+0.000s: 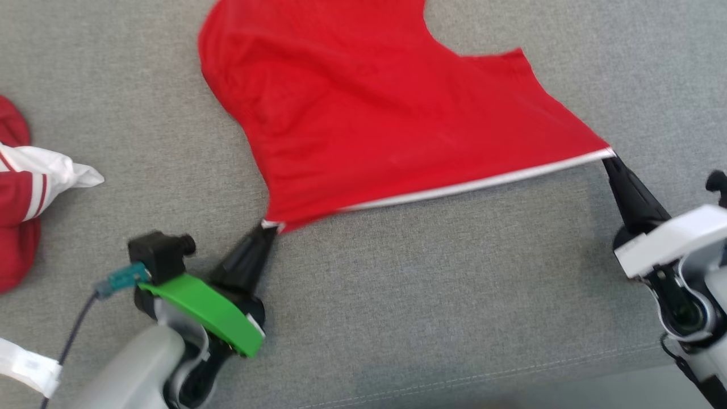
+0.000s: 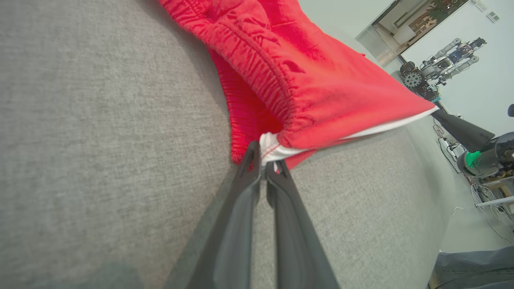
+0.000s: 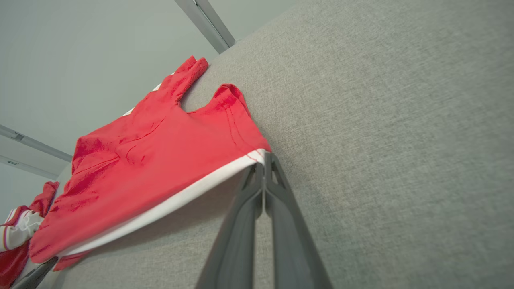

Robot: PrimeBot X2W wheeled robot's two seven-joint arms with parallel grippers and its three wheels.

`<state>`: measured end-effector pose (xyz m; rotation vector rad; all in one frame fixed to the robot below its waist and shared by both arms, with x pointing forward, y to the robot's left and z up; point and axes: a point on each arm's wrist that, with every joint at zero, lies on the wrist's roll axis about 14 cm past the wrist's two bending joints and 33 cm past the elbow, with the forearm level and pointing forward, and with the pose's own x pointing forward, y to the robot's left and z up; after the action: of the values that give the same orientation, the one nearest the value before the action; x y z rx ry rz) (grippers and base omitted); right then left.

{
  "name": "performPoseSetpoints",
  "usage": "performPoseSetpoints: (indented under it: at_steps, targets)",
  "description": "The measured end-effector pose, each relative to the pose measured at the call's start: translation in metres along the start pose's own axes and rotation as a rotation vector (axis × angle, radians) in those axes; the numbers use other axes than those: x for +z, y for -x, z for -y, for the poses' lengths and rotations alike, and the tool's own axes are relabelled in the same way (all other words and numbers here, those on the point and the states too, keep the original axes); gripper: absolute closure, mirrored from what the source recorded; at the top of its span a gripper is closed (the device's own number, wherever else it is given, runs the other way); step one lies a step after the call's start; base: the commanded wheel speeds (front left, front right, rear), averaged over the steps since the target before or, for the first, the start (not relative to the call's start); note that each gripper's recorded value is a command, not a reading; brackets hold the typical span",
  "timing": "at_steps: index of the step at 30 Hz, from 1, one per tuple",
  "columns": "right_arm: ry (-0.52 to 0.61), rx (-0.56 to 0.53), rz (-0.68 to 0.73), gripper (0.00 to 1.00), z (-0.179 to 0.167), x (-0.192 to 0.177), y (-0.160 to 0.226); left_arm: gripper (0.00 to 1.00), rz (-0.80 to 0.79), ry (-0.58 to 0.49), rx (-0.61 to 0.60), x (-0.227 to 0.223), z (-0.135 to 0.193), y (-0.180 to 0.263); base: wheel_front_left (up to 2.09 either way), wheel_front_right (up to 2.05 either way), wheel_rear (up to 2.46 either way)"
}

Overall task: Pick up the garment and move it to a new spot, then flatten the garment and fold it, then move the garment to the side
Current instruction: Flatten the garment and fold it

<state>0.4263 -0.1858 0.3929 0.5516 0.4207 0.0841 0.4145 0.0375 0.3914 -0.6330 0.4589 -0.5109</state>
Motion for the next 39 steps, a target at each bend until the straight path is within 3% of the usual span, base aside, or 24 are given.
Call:
performPoseSetpoints:
  at_steps: [5,7,9,15,20,26,34,39]
  targets:
    - [0.088,-0.051,-0.066,1.00,0.025,-0.013,0.028,1.00,-0.026,0.076,-0.023,-0.023,0.023,0.022,0.00,0.00,0.00]
    - [0.089,-0.076,-0.109,1.00,0.034,-0.025,0.042,1.00,-0.029,0.162,-0.002,-0.032,0.027,0.033,0.00,0.00,0.00]
    - [0.045,-0.113,-0.168,1.00,0.044,-0.042,0.057,1.00,-0.029,0.279,0.032,-0.043,0.030,0.045,0.00,0.00,0.00]
    - [-0.077,-0.230,-0.335,1.00,0.069,-0.088,0.109,1.00,-0.103,0.456,0.128,-0.086,0.029,0.092,0.00,0.00,0.00]
    - [-0.193,-0.236,-0.471,1.00,0.064,-0.119,0.142,1.00,-0.178,0.505,0.170,-0.102,0.019,0.119,0.00,0.00,0.00]
    - [-0.395,-0.281,-0.797,1.00,0.037,-0.192,0.221,1.00,-0.288,0.518,0.257,-0.116,-0.007,0.155,0.00,0.00,0.00]
    - [-0.319,-0.106,-0.636,1.00,0.023,-0.133,0.167,1.00,-0.286,0.519,0.193,-0.094,-0.002,0.145,0.00,0.00,0.00]
    - [-0.187,0.006,-0.573,1.00,0.013,-0.094,0.143,1.00,-0.286,0.513,0.129,-0.076,0.006,0.137,0.00,0.00,0.00]
